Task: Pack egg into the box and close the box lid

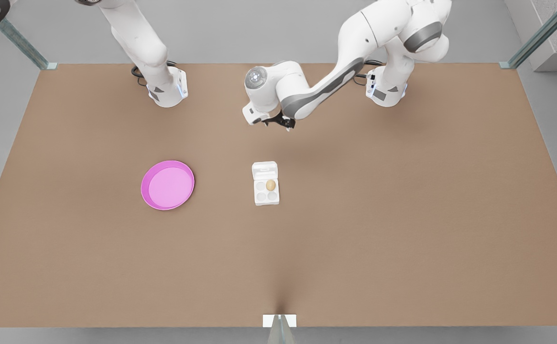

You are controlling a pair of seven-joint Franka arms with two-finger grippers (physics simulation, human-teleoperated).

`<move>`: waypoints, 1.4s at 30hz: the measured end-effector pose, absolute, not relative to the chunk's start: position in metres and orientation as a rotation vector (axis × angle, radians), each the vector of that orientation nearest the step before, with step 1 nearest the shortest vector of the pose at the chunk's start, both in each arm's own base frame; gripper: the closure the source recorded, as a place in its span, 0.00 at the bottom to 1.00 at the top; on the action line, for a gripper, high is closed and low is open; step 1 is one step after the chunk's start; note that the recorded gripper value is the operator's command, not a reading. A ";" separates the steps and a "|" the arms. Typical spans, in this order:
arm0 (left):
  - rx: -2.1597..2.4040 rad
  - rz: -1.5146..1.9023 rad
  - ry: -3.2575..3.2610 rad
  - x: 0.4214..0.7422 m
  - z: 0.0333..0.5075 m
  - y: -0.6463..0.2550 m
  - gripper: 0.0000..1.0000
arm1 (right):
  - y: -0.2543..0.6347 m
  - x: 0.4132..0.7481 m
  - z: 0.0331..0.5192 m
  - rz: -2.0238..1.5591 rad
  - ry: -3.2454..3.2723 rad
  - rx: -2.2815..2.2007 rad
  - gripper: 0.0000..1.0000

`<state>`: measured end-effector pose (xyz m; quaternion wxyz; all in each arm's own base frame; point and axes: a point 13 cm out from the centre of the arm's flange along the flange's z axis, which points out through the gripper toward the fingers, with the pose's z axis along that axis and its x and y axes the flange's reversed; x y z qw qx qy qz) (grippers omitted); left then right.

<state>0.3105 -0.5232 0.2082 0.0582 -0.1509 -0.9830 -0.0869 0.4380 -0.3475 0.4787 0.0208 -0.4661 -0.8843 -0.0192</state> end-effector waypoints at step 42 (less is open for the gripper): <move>0.770 -0.005 -2.991 0.604 0.449 -0.110 0.00 | -0.031 0.558 0.467 -0.065 -2.939 -0.024 0.00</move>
